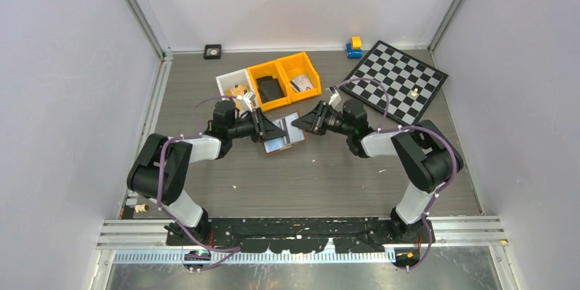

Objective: Take the credit cards out of the card holder
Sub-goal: Remove the credit card from the card holder.

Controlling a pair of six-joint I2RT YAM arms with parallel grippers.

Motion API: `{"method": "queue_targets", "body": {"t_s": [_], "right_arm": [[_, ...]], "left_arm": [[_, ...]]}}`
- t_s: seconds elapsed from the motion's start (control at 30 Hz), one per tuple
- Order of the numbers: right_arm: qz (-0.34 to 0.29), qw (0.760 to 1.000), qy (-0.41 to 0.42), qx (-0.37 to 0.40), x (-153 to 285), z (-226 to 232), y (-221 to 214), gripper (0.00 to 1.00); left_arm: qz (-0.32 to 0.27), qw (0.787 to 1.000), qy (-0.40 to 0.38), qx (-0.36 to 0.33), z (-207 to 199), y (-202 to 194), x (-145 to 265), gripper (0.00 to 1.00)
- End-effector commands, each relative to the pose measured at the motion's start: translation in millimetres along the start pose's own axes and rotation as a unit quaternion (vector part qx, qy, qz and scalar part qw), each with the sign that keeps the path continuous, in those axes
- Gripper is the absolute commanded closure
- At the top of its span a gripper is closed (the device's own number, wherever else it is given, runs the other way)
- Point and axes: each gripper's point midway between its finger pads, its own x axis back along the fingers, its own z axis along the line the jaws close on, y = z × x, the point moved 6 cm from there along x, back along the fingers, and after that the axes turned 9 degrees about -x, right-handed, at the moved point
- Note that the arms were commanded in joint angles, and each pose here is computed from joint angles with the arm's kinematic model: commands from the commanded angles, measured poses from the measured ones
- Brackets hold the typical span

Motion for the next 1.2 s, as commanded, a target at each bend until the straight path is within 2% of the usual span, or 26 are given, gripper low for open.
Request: {"method": "queue_targets", "body": {"t_s": [0.0,0.07,0.17,0.33,0.47,0.53,0.67,0.9,0.97,1.17], "right_arm": [[0.020,0.996,0.076,0.038,-5,41,-6,0.81],[0.025,0.995,0.099,0.023,-5,44,-6,0.80],[0.023,0.992,0.122,0.009,-4,45,-3,0.78],[0.009,0.992,0.127,0.001,3,45,4,0.73],[-0.002,0.993,0.118,-0.003,7,42,10,0.73],[-0.006,0.994,0.111,-0.008,7,38,12,0.75],[-0.016,0.995,0.098,-0.017,9,32,18,0.88],[-0.028,0.996,0.086,-0.018,13,28,22,0.92],[-0.027,0.995,0.089,-0.020,13,28,22,0.92],[-0.025,0.995,0.094,-0.023,13,29,22,0.93]], "left_arm": [[-0.003,0.999,-0.012,-0.037,-13,9,-6,0.84],[-0.005,1.000,-0.012,-0.028,-11,10,-5,0.93],[-0.020,0.999,-0.023,-0.019,-9,13,-1,0.99],[-0.033,0.999,-0.026,-0.015,-7,17,4,1.00],[-0.039,0.999,-0.015,-0.013,-4,18,8,1.00],[-0.040,0.999,-0.010,-0.012,-3,18,9,1.00],[-0.044,0.999,-0.002,-0.011,-1,19,12,1.00],[-0.046,0.999,-0.010,-0.013,-5,21,14,1.00],[-0.051,0.998,-0.030,-0.020,-10,23,14,0.96],[-0.049,0.997,-0.063,-0.017,-15,22,11,0.74]]}}
